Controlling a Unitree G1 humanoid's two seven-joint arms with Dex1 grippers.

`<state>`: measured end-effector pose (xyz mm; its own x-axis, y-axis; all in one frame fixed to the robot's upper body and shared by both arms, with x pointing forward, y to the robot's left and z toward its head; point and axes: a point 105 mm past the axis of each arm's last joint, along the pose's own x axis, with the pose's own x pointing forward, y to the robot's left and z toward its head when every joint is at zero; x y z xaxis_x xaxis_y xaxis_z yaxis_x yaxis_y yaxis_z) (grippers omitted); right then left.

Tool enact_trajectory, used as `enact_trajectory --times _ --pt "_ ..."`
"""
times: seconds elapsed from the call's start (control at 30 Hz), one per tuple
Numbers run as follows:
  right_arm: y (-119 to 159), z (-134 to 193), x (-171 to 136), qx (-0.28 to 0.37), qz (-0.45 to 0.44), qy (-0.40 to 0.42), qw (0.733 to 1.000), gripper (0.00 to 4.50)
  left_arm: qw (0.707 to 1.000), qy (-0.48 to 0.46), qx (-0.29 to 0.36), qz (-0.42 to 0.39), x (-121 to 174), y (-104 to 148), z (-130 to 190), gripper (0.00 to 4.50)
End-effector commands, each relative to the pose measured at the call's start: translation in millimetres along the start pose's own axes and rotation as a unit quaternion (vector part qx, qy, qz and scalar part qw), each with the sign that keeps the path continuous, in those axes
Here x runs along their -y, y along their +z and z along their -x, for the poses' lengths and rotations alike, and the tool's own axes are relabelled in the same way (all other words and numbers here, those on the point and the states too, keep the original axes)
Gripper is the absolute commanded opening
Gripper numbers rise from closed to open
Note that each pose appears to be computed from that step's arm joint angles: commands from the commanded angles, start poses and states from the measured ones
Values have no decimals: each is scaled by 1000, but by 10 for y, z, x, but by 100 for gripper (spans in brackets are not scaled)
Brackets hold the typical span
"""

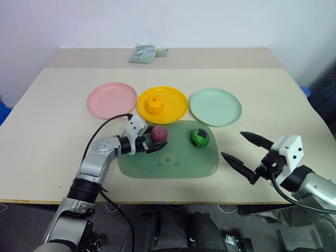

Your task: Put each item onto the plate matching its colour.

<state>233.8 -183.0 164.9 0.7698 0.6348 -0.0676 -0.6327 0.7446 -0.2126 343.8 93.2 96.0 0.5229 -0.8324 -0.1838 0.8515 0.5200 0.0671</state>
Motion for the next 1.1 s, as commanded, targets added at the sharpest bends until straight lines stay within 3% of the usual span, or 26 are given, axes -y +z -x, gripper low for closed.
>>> enact_trajectory --times 0.03,0.17,0.23,0.4,0.5,0.73,1.07,1.1 --pt "144 -25 -35 16 19 10 1000 450 999 10 26 -17 -20 147 -18 271" --pt "183 -52 -19 20 23 9 999 450 997 44 64 7 -88 269 26 271" --pt "216 -96 -6 27 26 9 999 450 985 129 106 39 -341 416 131 271" --pt "251 -262 26 45 31 18 998 450 895 414 147 83 -1180 555 620 271" --pt "266 -360 34 57 33 29 997 450 863 476 148 83 -1361 555 741 271" --pt "357 -797 49 105 42 78 990 450 837 520 147 87 -1502 555 646 271" --pt "400 -1047 75 136 53 99 984 450 837 514 158 102 -1541 506 568 271" --pt "400 -1051 75 137 53 100 984 450 837 513 159 102 -1541 506 575 303"
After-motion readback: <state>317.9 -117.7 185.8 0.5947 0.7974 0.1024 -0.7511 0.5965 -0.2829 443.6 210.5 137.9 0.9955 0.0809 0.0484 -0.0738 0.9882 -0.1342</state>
